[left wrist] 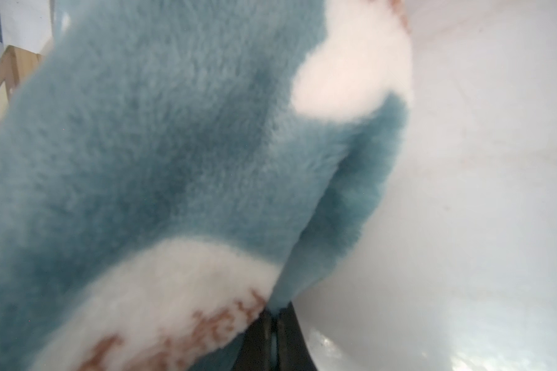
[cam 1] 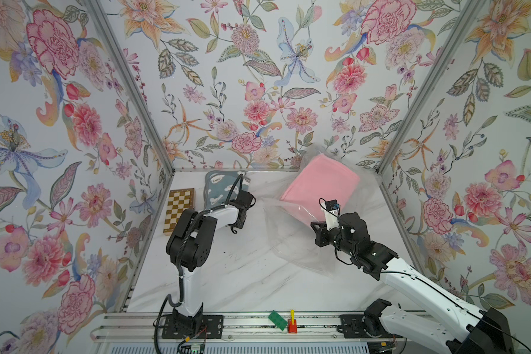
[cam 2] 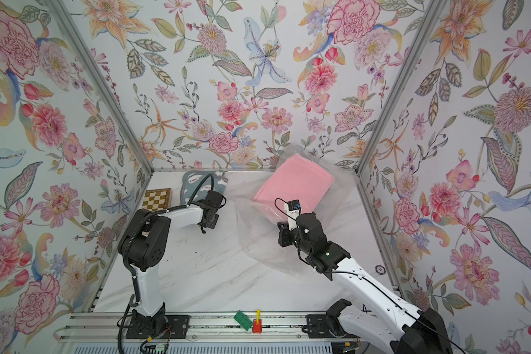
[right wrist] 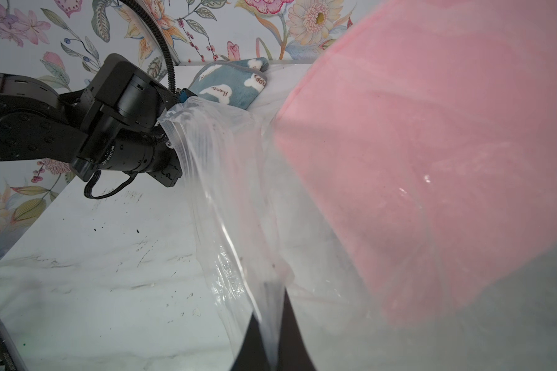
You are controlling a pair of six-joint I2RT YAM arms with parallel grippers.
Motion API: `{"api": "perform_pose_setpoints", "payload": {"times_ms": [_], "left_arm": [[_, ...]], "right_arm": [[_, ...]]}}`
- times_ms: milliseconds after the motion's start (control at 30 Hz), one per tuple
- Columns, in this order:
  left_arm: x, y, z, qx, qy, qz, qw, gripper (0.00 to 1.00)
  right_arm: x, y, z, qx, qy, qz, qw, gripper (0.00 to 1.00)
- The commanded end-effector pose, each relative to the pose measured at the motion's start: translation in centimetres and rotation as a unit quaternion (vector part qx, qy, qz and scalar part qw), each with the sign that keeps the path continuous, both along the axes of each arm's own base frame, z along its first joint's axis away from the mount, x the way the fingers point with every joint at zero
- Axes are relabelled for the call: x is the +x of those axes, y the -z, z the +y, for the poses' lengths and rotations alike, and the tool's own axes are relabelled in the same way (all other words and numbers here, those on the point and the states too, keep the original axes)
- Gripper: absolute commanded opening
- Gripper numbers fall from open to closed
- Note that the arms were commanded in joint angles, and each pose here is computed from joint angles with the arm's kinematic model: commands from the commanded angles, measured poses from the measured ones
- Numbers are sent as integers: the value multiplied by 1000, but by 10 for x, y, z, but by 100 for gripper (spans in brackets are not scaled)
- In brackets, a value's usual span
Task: Take the blanket out of the vacuum bag
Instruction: Place the blanket at the center of the board.
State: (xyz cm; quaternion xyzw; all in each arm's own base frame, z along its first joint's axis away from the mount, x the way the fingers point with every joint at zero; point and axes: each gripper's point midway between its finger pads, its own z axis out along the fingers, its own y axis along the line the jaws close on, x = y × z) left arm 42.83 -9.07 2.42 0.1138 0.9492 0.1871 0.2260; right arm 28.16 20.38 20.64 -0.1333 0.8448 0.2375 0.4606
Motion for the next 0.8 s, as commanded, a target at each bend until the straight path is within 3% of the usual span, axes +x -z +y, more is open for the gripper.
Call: {"api": "perform_pose_setpoints", "payload": {"times_ms": [0, 167, 300, 433, 500, 567, 667, 767], "left_arm": [[6, -32, -3, -57, -6, -32, 998, 0], [13, -71, -20, -164, 9, -64, 984, 0], [11, -93, -56, -277, 52, -60, 958, 0], [3, -95, -81, -344, 78, -30, 935, 0], [-4, -93, -97, -381, 100, -12, 919, 11], [-9, -96, -103, -400, 112, -7, 910, 33], [-13, -111, -95, -386, 117, -34, 914, 56], [-17, -132, -74, -362, 96, -79, 924, 63]], "right_arm": [[1, -8, -1, -3, 6, -6, 1000, 0], [3, -8, 1, -3, 4, -5, 1000, 0], [4, -6, 4, -3, 1, -2, 1000, 0], [4, -7, 6, -1, -1, -3, 1000, 0], [4, -6, 6, -1, -1, -2, 1000, 0], [4, -6, 7, -3, -1, -2, 1000, 0], [4, -5, 7, -3, -1, -1, 1000, 0], [5, -3, 7, -3, -1, -2, 1000, 0]]}}
